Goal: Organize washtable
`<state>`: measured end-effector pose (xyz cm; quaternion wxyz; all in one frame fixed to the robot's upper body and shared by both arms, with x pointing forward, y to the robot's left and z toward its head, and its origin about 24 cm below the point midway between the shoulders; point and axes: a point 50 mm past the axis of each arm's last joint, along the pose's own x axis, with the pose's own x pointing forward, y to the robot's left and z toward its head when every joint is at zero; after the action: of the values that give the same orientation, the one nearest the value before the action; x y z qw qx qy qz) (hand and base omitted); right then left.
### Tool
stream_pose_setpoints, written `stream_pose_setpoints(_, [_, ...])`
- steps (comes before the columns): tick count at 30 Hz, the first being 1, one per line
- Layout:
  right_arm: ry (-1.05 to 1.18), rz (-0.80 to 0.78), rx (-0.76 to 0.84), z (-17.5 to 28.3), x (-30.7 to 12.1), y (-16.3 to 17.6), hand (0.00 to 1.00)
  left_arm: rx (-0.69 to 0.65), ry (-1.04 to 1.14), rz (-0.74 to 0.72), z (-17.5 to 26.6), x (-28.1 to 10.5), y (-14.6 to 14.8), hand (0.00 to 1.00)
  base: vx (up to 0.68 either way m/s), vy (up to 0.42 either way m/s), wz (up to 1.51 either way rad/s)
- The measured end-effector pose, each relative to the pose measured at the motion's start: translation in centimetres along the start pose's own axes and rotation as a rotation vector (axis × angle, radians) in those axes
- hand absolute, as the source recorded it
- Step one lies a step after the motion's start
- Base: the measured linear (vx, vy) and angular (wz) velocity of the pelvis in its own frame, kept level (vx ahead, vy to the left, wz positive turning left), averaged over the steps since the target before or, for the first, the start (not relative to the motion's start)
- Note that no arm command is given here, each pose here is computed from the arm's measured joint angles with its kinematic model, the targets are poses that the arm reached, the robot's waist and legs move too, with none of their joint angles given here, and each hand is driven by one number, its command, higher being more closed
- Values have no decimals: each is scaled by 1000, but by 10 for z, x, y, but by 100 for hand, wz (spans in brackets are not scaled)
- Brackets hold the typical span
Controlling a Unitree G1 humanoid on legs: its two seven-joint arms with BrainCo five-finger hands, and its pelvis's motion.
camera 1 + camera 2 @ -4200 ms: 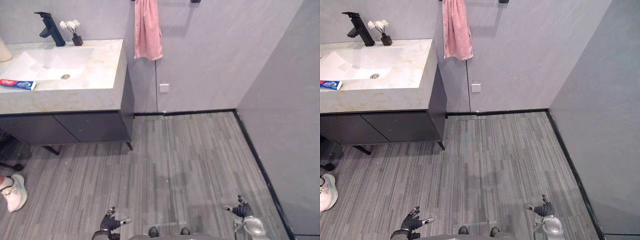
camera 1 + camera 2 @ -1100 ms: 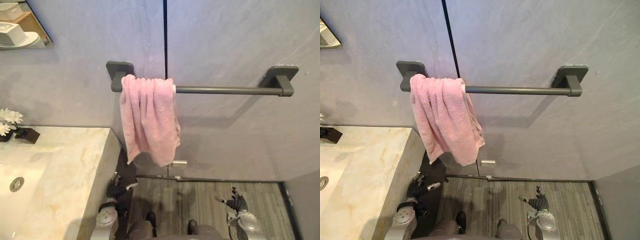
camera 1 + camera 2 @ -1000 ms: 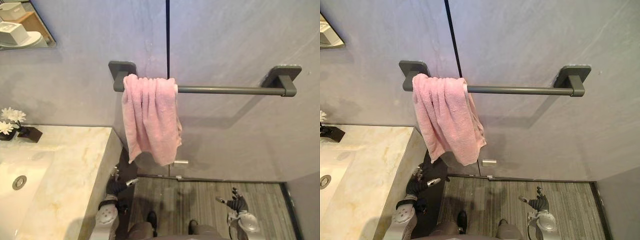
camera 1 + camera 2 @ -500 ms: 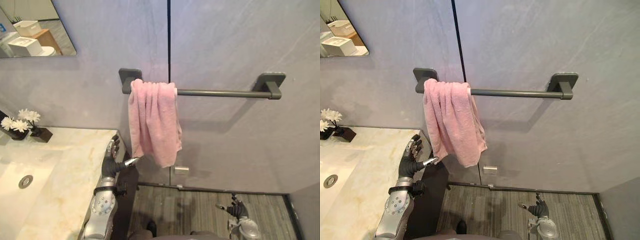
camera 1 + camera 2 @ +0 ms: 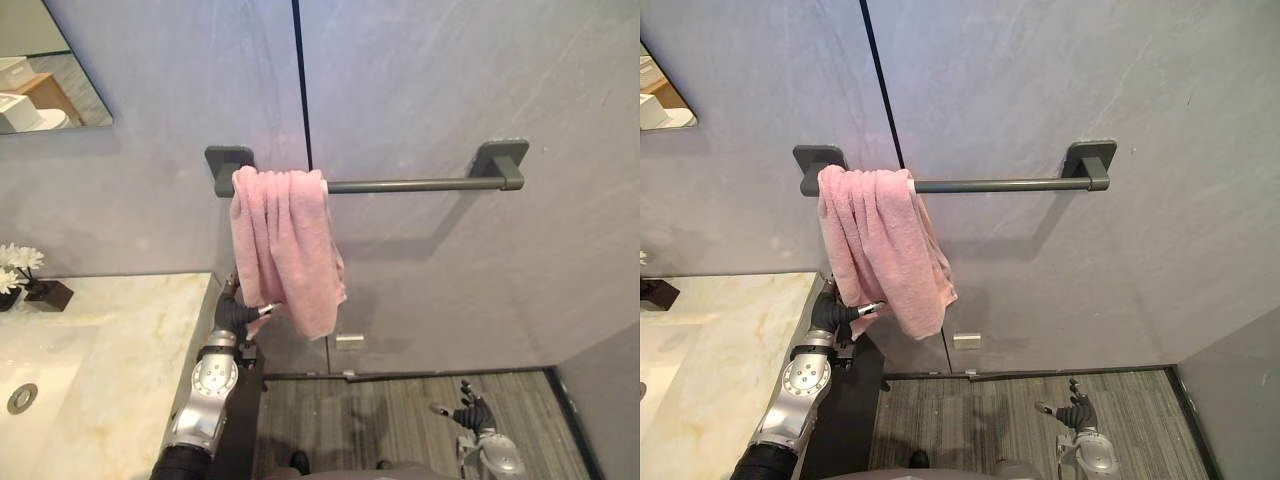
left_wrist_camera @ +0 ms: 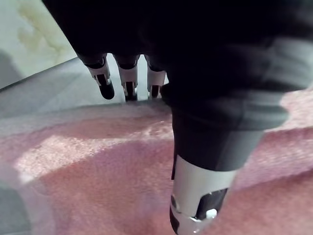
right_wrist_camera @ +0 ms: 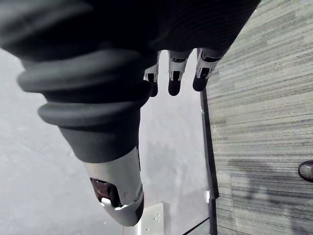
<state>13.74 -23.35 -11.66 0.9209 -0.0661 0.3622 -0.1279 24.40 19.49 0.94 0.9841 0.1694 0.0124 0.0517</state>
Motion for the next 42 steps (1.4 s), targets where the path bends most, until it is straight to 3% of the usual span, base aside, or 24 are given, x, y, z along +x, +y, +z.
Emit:
stream_pose_setpoints(7, [-14,38,-23,4,1,4,0,31,55,-25,-11,5,1,100,3,-10,-6])
stream_pose_setpoints(13, [-233,78,-35,55,0,12,0,50,52,-34,-11,5,4,100,-22,-5,-14])
stream_pose_setpoints(19, [-534,205,-55,119,-16,37,0,36,7,-35,-1,6,3,100,0,0,0])
stream_pose_setpoints(25, [-745,429,-104,168,-35,62,0,-2,-48,-92,11,5,-13,100,-8,-2,-2])
stream_pose_setpoints(38, [-851,658,-155,207,-47,119,0,-76,-52,-152,17,0,-38,100,-15,-19,11])
stream_pose_setpoints(39, [-846,663,-157,209,-45,125,100,-83,-58,-159,18,0,-41,100,-50,-27,16])
stream_pose_setpoints(42, [-838,676,-153,212,-44,135,100,-117,-66,-153,22,0,-44,100,-48,-17,8])
